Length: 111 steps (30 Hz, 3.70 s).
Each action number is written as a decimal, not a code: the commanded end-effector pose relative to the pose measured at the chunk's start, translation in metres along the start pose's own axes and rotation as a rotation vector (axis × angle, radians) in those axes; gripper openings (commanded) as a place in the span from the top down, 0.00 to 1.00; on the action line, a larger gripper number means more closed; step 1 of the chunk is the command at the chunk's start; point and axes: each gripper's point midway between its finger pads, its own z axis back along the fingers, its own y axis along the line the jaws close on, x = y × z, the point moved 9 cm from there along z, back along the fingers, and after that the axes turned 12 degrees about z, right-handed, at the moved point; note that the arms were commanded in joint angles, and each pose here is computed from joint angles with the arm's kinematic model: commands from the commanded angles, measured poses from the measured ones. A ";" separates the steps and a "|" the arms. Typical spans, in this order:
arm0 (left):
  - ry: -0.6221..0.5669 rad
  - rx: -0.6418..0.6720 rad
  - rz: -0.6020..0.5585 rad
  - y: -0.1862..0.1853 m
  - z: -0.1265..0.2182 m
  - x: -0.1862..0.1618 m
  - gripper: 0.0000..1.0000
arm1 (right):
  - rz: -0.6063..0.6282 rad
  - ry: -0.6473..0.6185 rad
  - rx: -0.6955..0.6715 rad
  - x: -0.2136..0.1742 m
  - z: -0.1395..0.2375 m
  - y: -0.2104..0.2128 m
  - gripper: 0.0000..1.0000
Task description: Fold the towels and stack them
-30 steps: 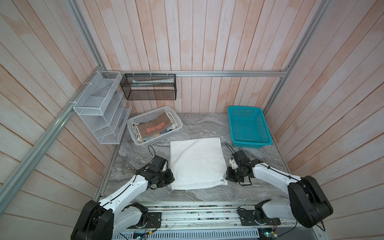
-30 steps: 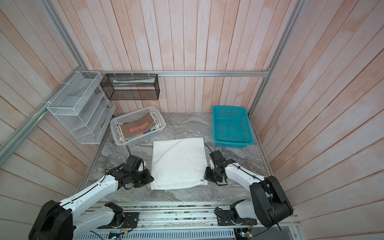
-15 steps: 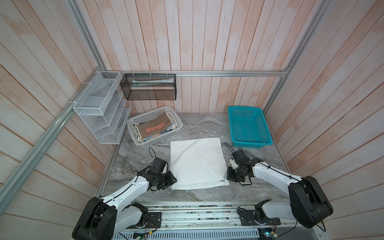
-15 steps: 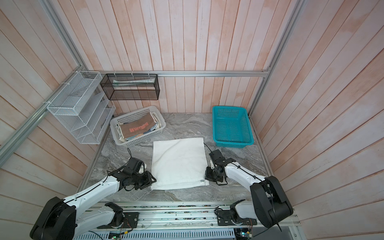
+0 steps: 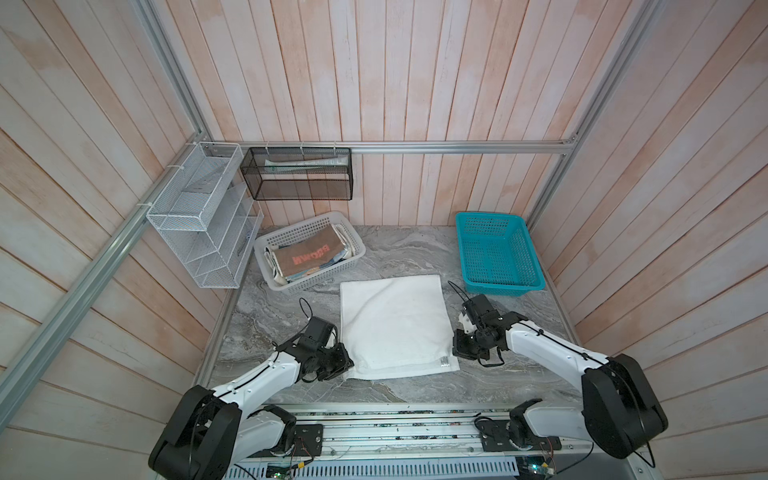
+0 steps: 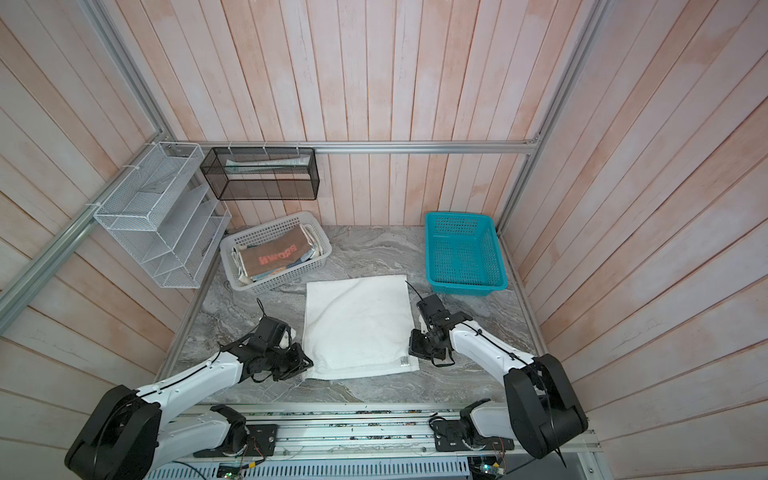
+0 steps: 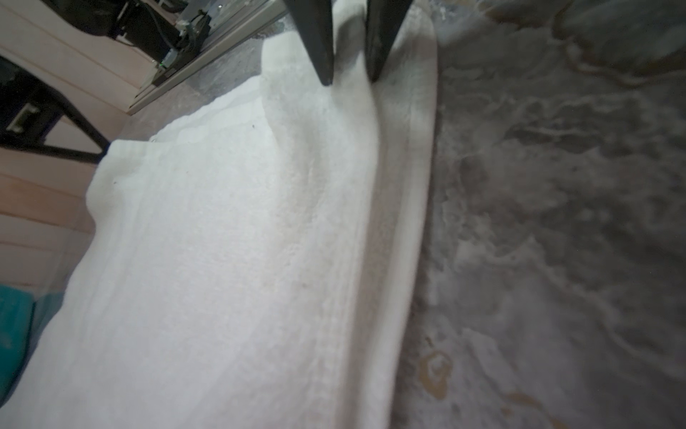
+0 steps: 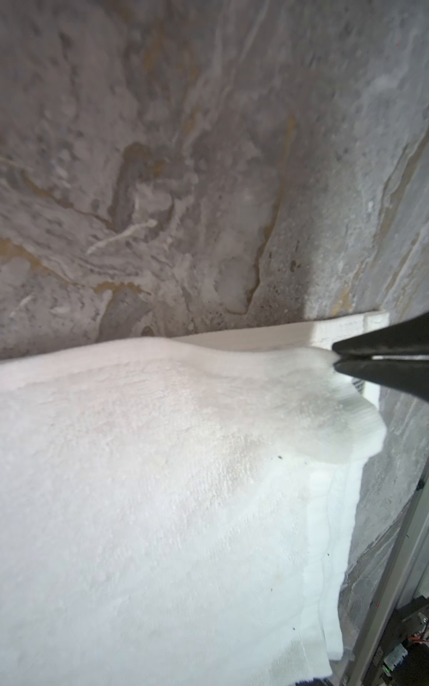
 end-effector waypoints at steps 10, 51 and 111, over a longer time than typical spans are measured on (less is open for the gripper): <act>-0.151 -0.037 -0.091 -0.040 0.063 0.014 1.00 | 0.090 -0.106 -0.025 0.027 0.057 0.016 1.00; -0.152 0.079 -0.227 -0.069 0.025 0.028 0.60 | 0.241 -0.166 0.064 0.086 0.015 0.051 0.65; -0.212 -0.133 -0.271 -0.095 -0.015 0.189 1.00 | 0.221 -0.174 -0.053 0.179 -0.064 -0.008 0.57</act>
